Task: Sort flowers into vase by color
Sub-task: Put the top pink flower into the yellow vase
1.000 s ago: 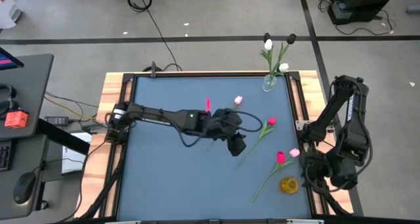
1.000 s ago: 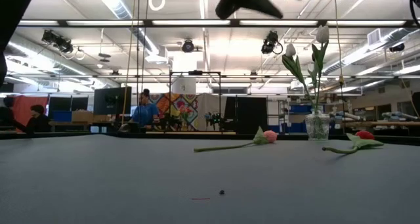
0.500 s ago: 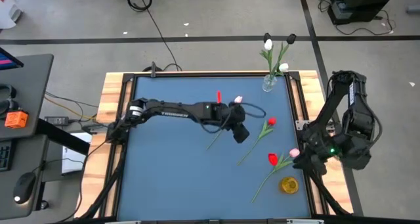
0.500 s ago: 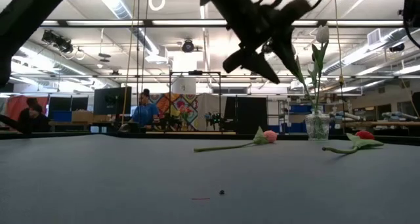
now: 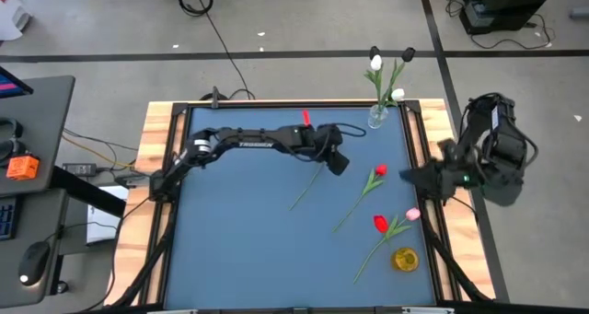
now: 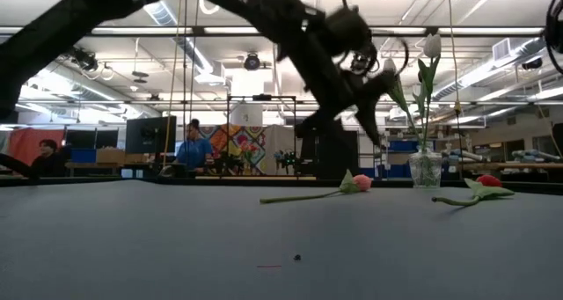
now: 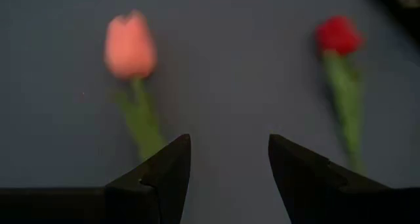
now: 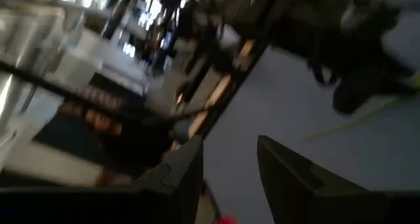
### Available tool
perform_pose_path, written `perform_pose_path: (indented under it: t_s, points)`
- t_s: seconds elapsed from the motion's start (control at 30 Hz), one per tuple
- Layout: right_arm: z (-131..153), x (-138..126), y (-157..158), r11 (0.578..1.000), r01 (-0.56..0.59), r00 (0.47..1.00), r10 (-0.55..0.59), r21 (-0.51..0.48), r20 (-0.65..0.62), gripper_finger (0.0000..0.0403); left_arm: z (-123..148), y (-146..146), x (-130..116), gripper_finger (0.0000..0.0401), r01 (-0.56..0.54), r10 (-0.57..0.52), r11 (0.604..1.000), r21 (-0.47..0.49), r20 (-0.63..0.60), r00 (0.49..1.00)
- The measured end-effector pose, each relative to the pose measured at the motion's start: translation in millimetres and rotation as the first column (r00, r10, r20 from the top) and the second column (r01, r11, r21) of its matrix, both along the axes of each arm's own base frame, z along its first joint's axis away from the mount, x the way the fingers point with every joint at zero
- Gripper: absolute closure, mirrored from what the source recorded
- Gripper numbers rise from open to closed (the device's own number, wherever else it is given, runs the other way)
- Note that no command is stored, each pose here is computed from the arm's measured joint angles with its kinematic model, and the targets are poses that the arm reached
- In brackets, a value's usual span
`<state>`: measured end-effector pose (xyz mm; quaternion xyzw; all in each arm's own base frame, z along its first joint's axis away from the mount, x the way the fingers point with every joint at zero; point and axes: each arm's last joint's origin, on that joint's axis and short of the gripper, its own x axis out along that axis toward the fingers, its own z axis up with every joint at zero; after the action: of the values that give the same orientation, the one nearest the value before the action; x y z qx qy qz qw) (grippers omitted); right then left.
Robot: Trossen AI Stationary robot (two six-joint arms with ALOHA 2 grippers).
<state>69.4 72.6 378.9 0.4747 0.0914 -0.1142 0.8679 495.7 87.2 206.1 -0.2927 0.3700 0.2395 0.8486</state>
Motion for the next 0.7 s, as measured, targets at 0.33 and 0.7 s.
perform_pose_path:
  t_s: [0.33, 0.7]
  points:
    - [2, 5, -18, 0.995, 0.095, 0.995, -0.095, 0.018, -0.018, 0.0251, -16, 18, -10, 0.0212, -0.060, 0.061, 0.998, 0.009, -0.133, 0.989]
    - [0, 9, -21, 0.995, 0.095, 0.994, -0.095, -0.002, -0.061, 0.0251, -40, 9, -14, 0.0216, -0.054, 0.037, 0.997, -0.058, -0.259, 0.965]
